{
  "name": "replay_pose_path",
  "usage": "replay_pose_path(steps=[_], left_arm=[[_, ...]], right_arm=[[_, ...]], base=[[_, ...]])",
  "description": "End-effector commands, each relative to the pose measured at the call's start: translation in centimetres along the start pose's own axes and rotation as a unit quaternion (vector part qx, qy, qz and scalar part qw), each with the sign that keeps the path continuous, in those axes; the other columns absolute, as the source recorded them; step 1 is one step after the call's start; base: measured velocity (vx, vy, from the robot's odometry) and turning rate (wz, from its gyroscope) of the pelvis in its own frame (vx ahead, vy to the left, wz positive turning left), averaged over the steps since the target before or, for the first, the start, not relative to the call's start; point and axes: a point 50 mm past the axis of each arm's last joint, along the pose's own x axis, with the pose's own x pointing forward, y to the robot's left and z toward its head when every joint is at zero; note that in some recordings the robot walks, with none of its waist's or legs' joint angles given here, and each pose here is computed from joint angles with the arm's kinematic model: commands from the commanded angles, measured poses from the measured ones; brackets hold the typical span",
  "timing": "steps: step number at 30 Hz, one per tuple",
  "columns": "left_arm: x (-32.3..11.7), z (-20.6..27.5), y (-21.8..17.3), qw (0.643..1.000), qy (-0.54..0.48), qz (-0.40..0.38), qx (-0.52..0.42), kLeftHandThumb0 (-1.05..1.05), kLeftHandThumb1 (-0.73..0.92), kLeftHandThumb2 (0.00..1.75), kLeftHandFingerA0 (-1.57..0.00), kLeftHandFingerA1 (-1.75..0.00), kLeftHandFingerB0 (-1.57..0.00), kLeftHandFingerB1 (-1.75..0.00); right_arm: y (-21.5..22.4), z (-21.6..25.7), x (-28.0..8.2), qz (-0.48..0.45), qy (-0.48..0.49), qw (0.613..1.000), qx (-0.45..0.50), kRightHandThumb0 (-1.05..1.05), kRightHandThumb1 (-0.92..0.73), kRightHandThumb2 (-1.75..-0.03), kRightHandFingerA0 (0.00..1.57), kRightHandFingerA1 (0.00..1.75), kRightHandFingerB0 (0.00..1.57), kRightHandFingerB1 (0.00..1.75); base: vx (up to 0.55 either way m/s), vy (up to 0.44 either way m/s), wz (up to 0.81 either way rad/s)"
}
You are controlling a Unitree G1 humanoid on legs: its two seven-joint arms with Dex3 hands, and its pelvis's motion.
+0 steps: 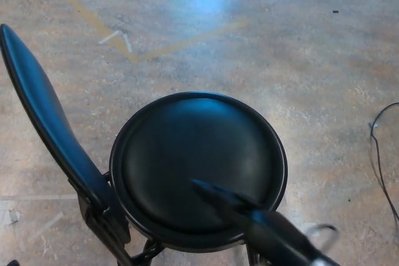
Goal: Use the right hand to rotate the back of the chair to its left.
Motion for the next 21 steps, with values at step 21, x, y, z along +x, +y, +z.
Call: replay_pose_path(steps=[21], left_arm=[[-0.5, -0.7, 0.0, 1.000, 0.008, -0.006, -0.007, -0.69, 0.52, 0.88, -0.32, -0.56, -0.24, -0.45]], right_arm=[[1.5, -12.1, -17.0, -0.221, 0.361, 0.904, 0.061, -0.93, -0.69, -1.08, 0.10, 0.17, 0.09, 0.11]], base=[[0.00, 0.000, 0.00]])
